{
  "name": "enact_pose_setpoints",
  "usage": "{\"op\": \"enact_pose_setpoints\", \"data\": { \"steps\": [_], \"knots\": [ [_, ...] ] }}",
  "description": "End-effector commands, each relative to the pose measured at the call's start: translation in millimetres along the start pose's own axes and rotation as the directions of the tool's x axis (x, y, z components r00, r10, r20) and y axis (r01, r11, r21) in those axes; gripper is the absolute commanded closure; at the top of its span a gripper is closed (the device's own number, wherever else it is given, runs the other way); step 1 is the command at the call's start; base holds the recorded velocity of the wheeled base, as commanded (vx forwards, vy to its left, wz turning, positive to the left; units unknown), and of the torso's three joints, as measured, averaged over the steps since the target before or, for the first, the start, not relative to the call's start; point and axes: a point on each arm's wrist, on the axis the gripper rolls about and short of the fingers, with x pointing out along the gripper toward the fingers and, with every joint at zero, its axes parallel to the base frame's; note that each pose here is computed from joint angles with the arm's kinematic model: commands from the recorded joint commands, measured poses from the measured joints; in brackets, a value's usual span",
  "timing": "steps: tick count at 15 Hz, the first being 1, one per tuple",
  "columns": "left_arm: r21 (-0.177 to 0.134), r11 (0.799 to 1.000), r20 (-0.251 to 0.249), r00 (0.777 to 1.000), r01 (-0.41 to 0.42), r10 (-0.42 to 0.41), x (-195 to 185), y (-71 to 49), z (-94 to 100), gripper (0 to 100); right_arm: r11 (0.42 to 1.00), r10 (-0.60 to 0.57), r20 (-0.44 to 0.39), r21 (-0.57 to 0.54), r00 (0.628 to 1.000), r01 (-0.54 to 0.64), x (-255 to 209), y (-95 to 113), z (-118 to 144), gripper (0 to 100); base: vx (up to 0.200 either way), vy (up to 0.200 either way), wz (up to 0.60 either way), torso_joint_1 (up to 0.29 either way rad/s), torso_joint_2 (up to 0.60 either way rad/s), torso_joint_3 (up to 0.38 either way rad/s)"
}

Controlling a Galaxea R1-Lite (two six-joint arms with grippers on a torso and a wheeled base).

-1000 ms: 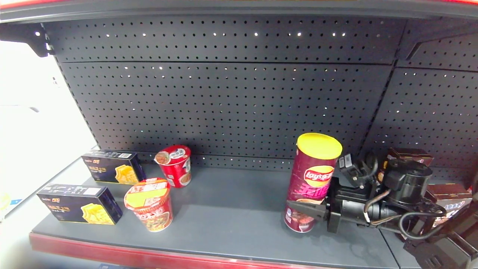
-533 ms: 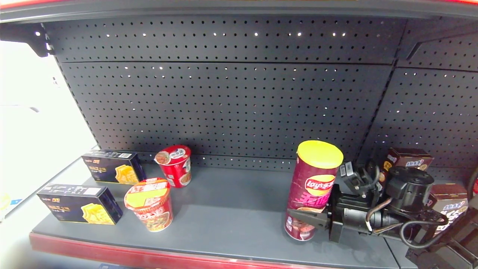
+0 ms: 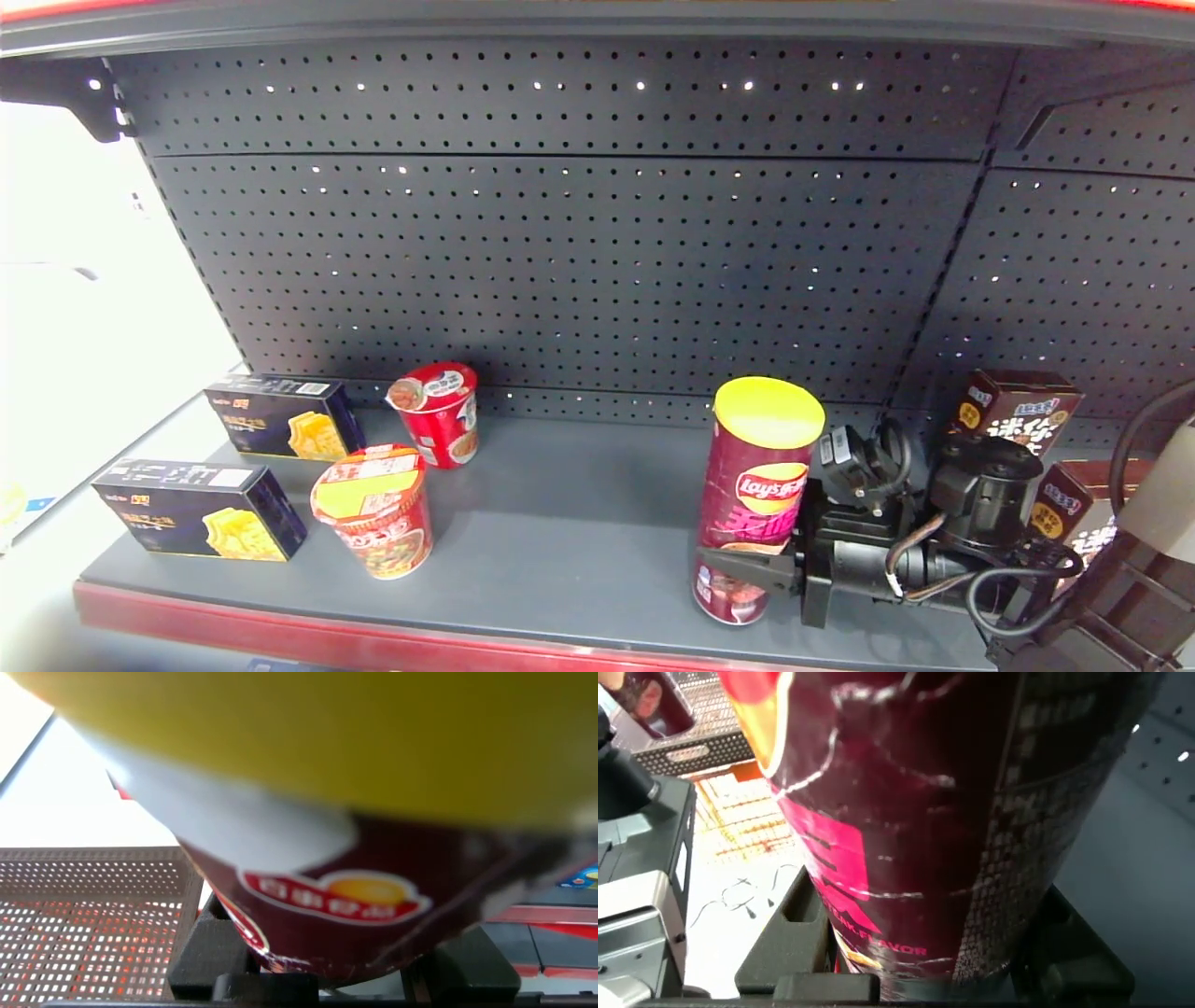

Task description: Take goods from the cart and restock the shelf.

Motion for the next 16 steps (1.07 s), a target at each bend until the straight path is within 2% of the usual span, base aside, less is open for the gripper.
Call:
{"op": "enact_pose_setpoints", "data": {
  "steps": [1,8,16],
  "knots": [
    [0.000,1.000,-0.001,1.000,0.000,0.000,0.1,0.0,-0.2,100,1.000,0.004,-0.018,0.016,1.000,-0.004,1.9,-0.3,-7.7,100,0.000,0.000,0.00,0.000,0.00,0.000],
    [0.000,1.000,-0.001,1.000,0.000,0.000,0.1,0.0,-0.2,100,1.000,0.006,-0.021,0.021,1.000,-0.006,7.3,-4.4,-21.6,100,0.000,0.000,0.00,0.000,0.00,0.000],
    [0.000,1.000,-0.004,1.000,0.000,0.000,0.5,-0.1,-0.9,100,1.000,0.008,-0.028,0.023,1.000,-0.008,9.2,-4.9,-24.9,100,0.000,0.000,0.00,0.000,0.00,0.000]
  ]
}}
